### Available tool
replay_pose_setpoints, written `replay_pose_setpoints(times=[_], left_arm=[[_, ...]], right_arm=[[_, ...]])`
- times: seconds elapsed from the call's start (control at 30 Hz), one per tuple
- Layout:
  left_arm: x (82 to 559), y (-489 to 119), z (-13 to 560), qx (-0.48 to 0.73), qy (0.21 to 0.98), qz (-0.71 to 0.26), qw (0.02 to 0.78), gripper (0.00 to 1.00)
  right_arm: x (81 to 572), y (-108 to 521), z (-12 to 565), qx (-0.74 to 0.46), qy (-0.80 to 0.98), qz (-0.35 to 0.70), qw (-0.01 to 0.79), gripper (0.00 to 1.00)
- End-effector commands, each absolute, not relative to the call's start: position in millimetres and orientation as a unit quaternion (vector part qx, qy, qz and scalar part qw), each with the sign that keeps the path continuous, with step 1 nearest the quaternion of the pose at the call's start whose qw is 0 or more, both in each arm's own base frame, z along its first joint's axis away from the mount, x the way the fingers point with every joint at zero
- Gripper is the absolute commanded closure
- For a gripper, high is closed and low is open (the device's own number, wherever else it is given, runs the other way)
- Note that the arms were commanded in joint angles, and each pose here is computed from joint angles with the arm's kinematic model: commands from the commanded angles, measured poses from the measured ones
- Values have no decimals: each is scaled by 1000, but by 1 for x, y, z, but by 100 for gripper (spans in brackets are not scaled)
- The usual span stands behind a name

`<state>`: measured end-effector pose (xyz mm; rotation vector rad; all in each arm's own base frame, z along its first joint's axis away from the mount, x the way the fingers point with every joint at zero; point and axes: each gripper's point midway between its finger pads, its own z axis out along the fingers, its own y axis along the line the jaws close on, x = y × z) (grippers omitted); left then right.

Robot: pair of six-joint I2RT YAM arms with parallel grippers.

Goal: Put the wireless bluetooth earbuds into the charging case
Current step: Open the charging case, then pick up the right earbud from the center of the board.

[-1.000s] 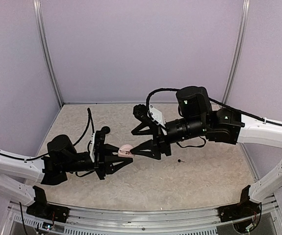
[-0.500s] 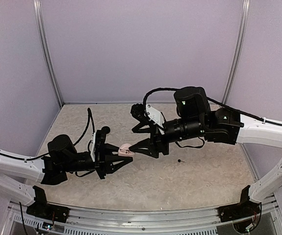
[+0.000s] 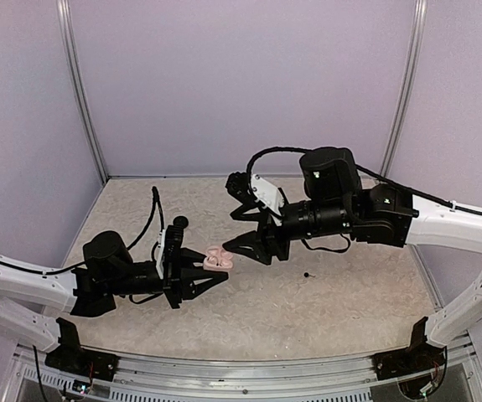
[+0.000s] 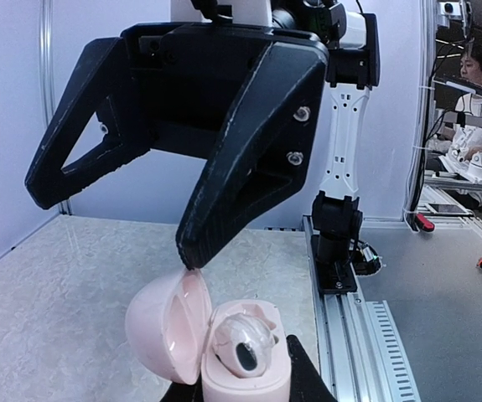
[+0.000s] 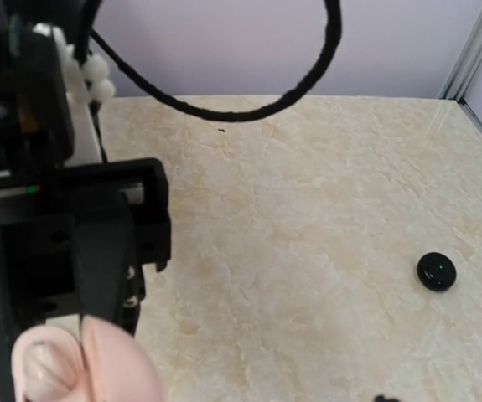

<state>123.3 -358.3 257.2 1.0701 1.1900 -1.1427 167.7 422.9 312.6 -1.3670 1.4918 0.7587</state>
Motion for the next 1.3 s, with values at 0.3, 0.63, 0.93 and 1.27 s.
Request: replay_pose_setpoints(times=[0.3, 0.63, 0.93, 1.27], left_arm=[[125, -354, 259, 447, 500, -488, 559, 92], [126, -352, 257, 444, 503, -488, 559, 92], [125, -353, 254, 445, 502, -491, 555, 92], [125, -350, 253, 444, 503, -488, 558, 92]], right_arm=[[249, 324, 281, -467, 727, 277, 420, 34], [279, 281, 124, -428, 859, 192, 205, 40], [281, 261, 45, -417, 896, 117, 99, 52], [282, 249, 29, -412, 904, 82, 80, 54]])
